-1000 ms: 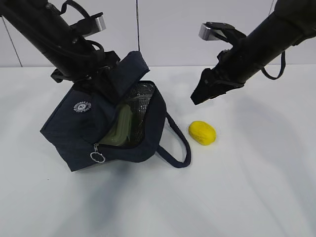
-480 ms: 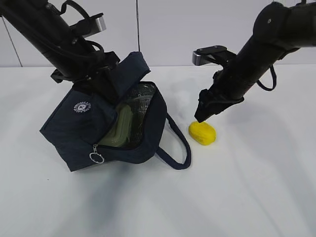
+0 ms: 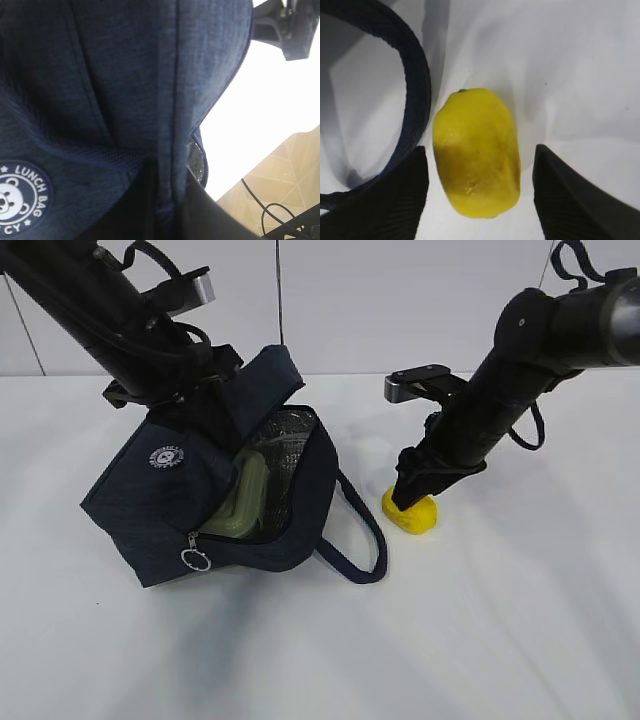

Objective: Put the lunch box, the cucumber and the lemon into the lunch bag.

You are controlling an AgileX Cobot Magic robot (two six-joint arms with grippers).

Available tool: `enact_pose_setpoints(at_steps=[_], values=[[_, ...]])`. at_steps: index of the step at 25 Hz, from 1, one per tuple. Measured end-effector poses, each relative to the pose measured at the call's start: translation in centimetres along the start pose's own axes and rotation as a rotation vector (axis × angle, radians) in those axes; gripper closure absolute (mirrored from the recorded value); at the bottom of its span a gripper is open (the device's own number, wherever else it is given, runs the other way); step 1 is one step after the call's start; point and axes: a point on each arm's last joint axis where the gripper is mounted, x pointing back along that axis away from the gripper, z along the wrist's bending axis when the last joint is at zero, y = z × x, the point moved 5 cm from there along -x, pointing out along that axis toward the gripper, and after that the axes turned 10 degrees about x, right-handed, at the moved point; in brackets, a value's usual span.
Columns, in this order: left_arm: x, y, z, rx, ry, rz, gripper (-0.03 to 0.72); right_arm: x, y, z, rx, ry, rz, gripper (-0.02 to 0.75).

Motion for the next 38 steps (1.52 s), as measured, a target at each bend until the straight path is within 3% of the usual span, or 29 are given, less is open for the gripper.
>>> enact_pose_setpoints(at_steps=[10, 18, 27, 32, 38], values=[[0.0, 0.0, 0.0, 0.0, 0.0, 0.0, 0.667, -2.2, -0.8, -0.3, -0.021, 0.021, 0.035, 0.247], [0.0, 0.0, 0.0, -0.002, 0.0, 0.0, 0.667, -2.2, -0.7, -0.3, -0.025, 0.021, 0.029, 0.384], [0.0, 0.0, 0.0, -0.002, 0.0, 0.002, 0.667, -0.6, 0.5, 0.3, -0.035, 0.084, 0.042, 0.398], [0.0, 0.0, 0.0, -0.004, 0.0, 0.003, 0.667, 1.1, 2.0, 0.8, -0.036, 0.119, 0.008, 0.401], [0.0, 0.0, 0.0, -0.005, 0.001, 0.003, 0.667, 4.3, 4.4, 2.7, -0.046, 0.197, -0.138, 0.401]])
